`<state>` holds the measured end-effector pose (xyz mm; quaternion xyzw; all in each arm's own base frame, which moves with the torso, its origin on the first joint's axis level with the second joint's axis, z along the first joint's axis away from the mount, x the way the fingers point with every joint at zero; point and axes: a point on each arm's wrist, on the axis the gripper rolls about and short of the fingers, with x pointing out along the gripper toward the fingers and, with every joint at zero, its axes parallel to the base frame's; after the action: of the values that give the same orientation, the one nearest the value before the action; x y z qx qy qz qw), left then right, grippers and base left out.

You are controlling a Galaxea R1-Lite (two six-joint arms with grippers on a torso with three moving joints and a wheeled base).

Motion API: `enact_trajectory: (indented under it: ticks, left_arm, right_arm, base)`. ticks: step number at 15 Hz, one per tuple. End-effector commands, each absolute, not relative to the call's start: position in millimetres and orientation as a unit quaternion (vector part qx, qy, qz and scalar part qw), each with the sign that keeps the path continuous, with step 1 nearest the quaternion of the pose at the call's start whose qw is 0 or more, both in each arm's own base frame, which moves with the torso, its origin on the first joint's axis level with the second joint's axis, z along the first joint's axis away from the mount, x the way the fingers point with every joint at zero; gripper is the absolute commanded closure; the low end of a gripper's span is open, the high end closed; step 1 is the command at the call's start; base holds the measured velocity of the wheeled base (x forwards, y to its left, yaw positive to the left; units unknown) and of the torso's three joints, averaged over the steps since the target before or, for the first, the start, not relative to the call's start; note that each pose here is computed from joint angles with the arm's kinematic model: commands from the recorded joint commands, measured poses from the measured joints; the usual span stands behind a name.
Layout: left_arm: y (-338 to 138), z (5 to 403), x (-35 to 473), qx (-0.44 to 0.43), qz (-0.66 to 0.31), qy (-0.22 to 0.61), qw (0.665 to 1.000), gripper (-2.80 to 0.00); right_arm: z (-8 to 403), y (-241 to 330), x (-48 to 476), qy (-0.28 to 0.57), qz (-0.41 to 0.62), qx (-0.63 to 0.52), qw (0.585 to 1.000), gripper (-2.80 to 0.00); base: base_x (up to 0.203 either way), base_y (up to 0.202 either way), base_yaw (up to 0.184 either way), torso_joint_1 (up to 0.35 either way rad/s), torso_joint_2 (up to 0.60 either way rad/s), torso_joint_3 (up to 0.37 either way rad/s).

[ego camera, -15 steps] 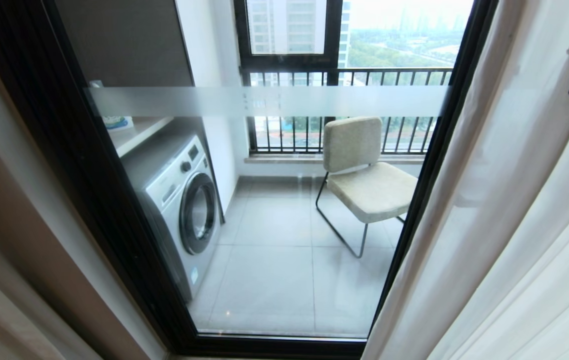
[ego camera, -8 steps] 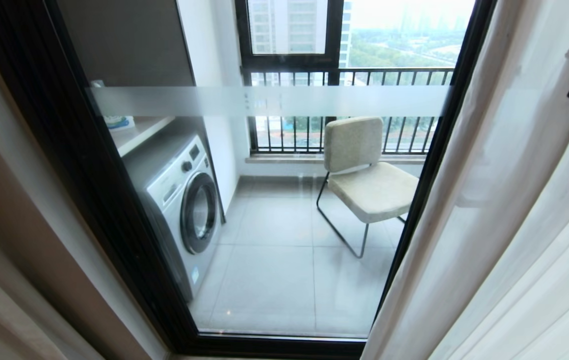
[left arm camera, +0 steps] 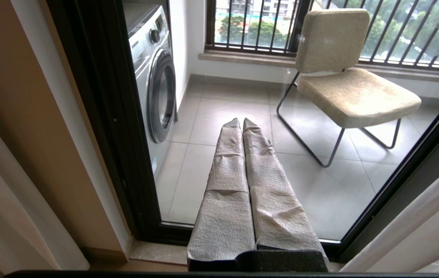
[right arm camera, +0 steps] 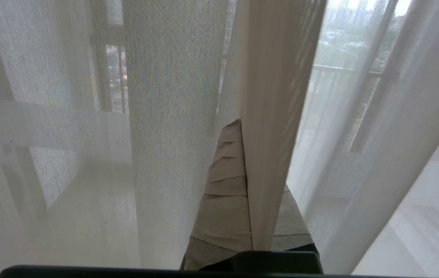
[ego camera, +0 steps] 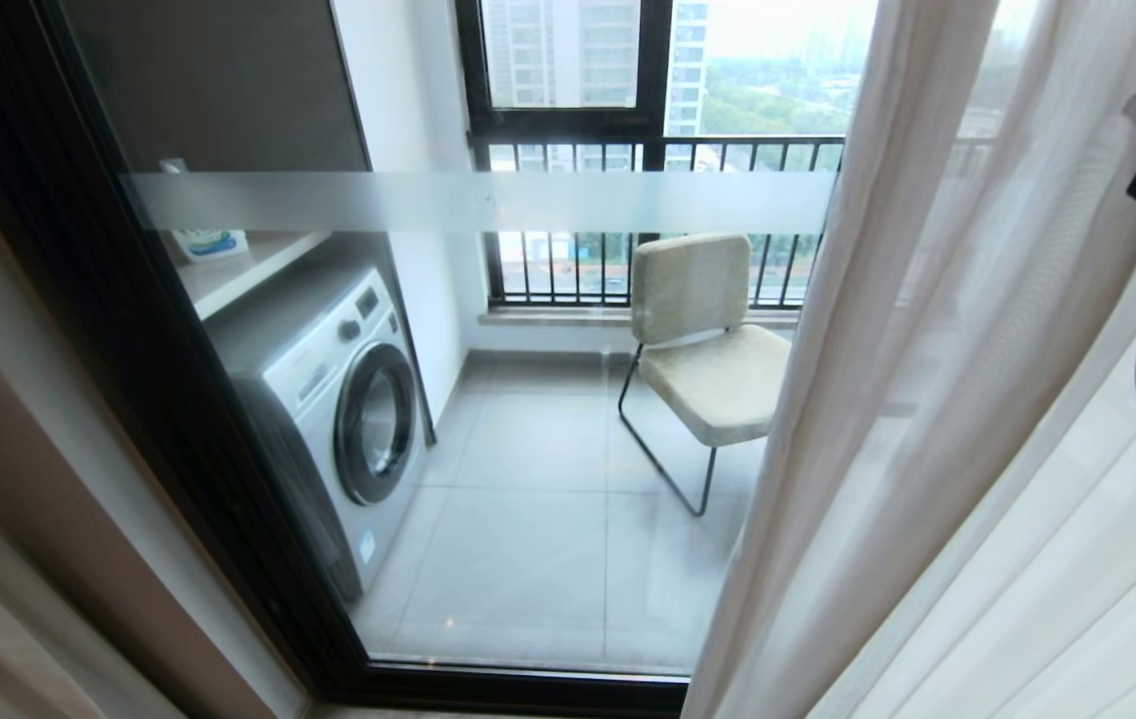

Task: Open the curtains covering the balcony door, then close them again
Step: Pull the inner curtains open on both sides

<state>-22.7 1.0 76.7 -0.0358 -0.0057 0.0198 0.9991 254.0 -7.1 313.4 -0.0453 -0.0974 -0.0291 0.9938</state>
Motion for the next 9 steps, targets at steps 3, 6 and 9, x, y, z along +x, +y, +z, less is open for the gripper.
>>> enact_trajectory:
  ticks: [3,6,9]
  left_arm:
    - [1.0,76.8,-22.7,-0.036,0.02,-0.006,0.999,0.0]
    - [1.0,76.9,-22.7,-0.036,0.02,-0.007,0.999,0.0]
    - [1.0,76.9,-22.7,-0.036,0.02,-0.007,0.999,0.0]
  right_arm:
    - [310.5,-13.6,252.9,-0.094,-0.042,-0.047,0.994,0.0]
    - [307.8,-15.7,252.3,-0.091,-0.046,-0.047,0.994,0.0]
    - [306.6,-18.4,252.5,-0.089,-0.051,-0.048,0.994,0.0]
  base:
    - [0.0,-0.19,0.004,0.001,0.0,0.001]
    - [0.0,-0.192,0.003,0.002,0.0,0.003]
    - [0.0,-0.192,0.003,0.003,0.0,-0.001]
